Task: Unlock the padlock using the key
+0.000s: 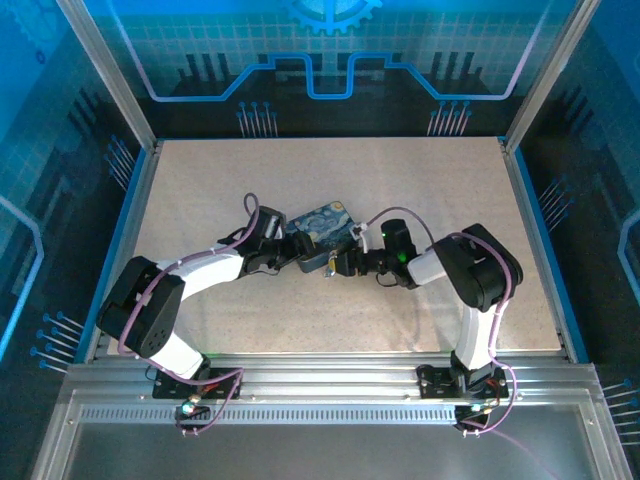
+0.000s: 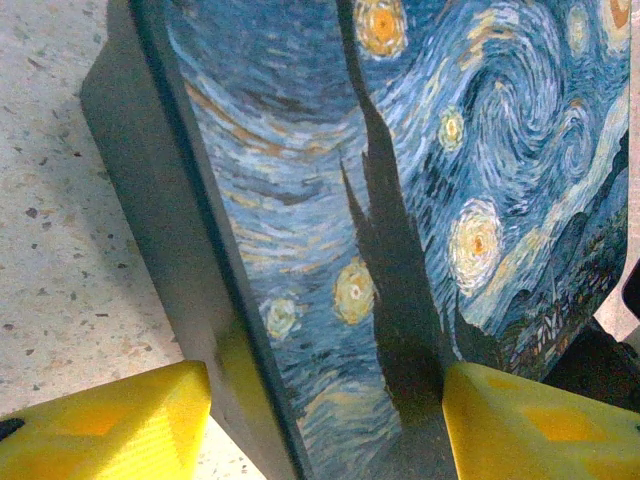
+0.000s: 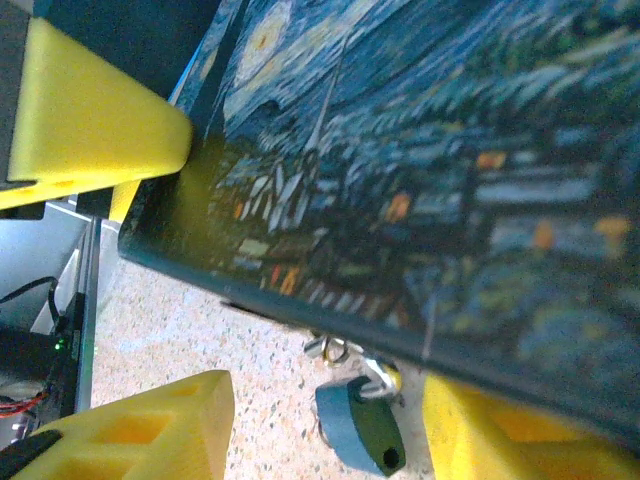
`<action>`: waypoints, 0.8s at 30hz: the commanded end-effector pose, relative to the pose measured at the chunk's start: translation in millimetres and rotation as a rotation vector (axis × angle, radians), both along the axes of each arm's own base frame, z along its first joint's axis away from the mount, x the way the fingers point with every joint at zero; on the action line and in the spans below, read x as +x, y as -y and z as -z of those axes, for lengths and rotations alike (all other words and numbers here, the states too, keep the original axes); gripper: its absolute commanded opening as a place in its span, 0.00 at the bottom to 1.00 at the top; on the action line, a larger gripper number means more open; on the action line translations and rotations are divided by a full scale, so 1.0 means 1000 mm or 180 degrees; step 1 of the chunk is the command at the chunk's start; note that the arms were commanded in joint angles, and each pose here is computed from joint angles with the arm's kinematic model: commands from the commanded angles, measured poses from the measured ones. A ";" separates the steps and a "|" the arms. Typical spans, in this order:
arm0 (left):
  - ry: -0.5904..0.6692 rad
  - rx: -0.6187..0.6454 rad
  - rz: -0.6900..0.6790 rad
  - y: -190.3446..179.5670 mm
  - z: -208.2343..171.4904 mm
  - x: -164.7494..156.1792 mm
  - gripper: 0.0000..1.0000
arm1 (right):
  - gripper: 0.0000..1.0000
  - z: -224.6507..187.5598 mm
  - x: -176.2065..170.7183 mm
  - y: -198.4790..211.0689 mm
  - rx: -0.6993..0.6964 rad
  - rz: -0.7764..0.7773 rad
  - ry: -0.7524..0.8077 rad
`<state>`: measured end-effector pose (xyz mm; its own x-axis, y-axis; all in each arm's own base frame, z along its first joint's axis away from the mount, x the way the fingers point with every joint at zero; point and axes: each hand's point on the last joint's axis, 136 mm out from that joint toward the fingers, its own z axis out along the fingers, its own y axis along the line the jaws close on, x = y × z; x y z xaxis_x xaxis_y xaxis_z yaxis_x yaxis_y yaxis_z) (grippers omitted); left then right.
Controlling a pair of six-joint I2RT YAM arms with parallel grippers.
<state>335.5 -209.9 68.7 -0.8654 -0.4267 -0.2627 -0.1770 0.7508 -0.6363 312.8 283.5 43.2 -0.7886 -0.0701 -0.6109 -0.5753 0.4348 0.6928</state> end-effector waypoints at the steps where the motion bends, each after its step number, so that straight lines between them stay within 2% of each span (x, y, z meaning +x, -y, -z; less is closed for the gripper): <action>1: -0.0250 0.0171 0.0045 -0.004 0.017 -0.020 0.64 | 0.50 -0.002 0.001 -0.009 0.0085 -0.0108 0.0030; 14: -0.0243 0.0194 0.0045 -0.004 0.016 -0.020 0.64 | 0.26 0.004 0.001 -0.008 0.0045 -0.0108 -0.0031; 24: -0.0246 0.0199 0.0035 -0.005 0.017 -0.021 0.64 | 0.15 0.011 -0.001 -0.004 -0.0019 -0.0075 -0.0099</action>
